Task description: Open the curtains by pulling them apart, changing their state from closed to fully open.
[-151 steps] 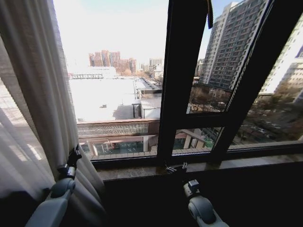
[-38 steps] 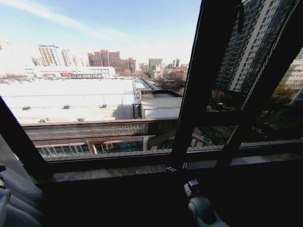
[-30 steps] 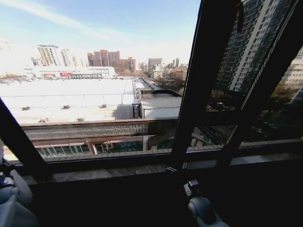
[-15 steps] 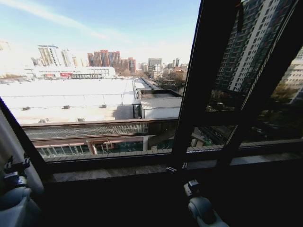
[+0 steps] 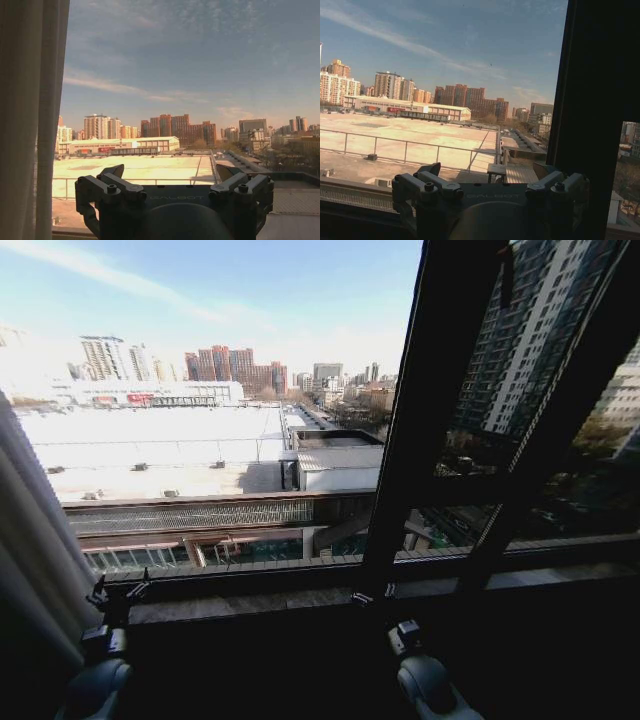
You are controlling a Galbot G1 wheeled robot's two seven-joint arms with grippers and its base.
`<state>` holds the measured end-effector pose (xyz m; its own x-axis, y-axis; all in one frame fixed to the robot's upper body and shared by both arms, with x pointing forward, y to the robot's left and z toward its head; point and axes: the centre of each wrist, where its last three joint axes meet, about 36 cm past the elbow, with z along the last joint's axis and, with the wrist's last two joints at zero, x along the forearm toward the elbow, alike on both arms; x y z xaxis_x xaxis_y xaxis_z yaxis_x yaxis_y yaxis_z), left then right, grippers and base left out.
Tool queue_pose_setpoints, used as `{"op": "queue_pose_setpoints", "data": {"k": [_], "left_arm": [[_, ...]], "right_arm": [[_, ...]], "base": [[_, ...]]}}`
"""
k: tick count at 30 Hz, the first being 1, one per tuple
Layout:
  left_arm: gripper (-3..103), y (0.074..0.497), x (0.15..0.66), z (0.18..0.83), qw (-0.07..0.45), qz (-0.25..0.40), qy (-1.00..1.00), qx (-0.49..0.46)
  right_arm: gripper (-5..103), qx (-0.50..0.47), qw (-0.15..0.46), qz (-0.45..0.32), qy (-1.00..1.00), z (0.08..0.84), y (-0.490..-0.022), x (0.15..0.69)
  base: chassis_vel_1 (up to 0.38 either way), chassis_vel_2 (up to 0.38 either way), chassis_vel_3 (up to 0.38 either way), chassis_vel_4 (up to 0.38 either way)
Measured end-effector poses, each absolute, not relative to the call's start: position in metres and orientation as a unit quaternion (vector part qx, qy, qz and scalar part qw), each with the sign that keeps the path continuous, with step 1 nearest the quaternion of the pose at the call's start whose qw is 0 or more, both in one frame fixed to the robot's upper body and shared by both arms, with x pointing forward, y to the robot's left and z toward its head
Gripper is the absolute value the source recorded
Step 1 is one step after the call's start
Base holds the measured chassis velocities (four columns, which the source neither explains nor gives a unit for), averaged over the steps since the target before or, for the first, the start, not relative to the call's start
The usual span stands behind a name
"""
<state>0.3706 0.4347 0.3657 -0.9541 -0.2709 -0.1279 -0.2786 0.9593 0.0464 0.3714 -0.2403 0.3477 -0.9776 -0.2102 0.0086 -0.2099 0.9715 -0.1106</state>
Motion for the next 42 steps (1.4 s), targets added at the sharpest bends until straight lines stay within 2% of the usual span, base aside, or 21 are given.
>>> {"op": "queue_pose_setpoints", "data": {"k": [8,11,18,30,42], "left_arm": [[100,0.441,0.369,0.360,0.045,-0.009,0.997,-0.068],[100,0.436,0.369,0.359,0.016,-0.037,0.995,-0.091],[100,0.438,0.372,0.363,-0.001,-0.062,0.989,-0.133],[100,0.437,0.369,0.361,0.003,-0.048,0.988,-0.144],[100,0.444,0.362,0.351,0.024,-0.014,0.993,-0.111]], "right_arm": [[100,-0.106,0.002,-0.056,0.993,0.348,-0.240,0.371],[100,-0.106,0.002,-0.056,0.993,0.348,-0.240,0.371],[100,-0.106,0.002,-0.056,0.993,0.348,-0.240,0.371],[100,-0.106,0.002,-0.056,0.993,0.348,-0.240,0.371],[100,-0.106,0.002,-0.056,0.993,0.348,-0.240,0.371]], "base": [[0.000,0.000,0.000,0.000],[0.000,0.000,0.000,0.000],[0.000,0.000,0.000,0.000],[0.000,0.000,0.000,0.000],[0.000,0.000,0.000,0.000]]}}
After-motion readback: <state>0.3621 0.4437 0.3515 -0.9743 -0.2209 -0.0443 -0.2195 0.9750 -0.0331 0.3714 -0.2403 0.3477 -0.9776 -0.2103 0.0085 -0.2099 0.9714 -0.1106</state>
